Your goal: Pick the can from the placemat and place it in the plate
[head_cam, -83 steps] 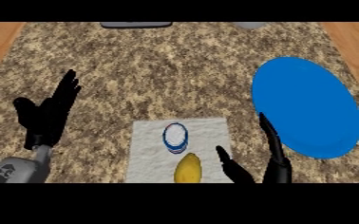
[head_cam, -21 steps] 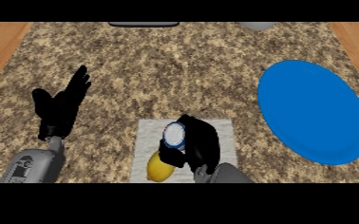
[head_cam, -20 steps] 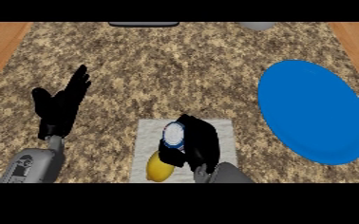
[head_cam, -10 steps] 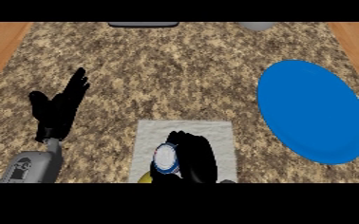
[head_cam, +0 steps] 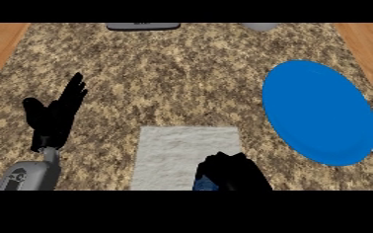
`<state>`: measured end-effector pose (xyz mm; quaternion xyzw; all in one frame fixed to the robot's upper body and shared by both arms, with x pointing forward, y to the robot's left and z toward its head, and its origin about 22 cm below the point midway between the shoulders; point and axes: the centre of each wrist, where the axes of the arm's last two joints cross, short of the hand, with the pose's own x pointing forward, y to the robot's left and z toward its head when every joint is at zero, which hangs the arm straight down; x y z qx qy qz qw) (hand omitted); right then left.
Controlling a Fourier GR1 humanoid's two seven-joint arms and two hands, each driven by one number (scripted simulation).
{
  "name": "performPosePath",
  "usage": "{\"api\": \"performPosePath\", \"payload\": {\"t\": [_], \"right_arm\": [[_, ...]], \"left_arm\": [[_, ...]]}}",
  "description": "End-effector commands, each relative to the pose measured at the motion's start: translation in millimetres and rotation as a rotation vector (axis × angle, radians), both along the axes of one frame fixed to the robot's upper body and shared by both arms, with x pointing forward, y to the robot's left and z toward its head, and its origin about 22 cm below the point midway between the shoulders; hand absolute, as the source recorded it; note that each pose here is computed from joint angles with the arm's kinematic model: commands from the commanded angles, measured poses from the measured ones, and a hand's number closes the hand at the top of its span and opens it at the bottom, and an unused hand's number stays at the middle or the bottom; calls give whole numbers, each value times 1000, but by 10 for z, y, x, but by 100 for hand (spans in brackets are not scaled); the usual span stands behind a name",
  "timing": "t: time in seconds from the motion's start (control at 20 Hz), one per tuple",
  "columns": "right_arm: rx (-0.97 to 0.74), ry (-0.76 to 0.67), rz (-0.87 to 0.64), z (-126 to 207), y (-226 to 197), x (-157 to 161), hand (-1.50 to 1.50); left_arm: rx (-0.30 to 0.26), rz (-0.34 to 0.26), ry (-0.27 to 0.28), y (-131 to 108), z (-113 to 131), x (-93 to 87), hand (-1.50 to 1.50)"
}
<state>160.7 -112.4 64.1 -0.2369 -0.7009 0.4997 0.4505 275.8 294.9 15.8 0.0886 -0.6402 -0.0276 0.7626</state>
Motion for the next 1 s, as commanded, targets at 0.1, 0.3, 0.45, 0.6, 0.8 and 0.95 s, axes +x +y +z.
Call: {"api": "performPosePath", "payload": {"t": [0.1, 0.3, 0.45, 0.6, 0.8, 0.95], "right_arm": [[90, -301, -157, 503, -540, -3, 150], [184, -288, -289, 576, -841, -69, 150], [249, -219, -361, 620, -1041, 73, 150], [326, -189, -425, 751, -1194, 282, 150], [273, -195, -487, 459, -1749, 474, 150], [287, -183, -541, 357, -2009, 758, 150]], "left_arm": [[8, 3, -6, 1, -73, -38, 0], [4, -3, -9, 90, 17, 20, 0], [13, -8, -7, -93, 90, 66, 0], [-5, -12, -16, -89, -35, -24, 0], [-11, -24, -2, -122, -3, 29, 0], [12, -34, -14, -163, -110, -29, 0]]}}
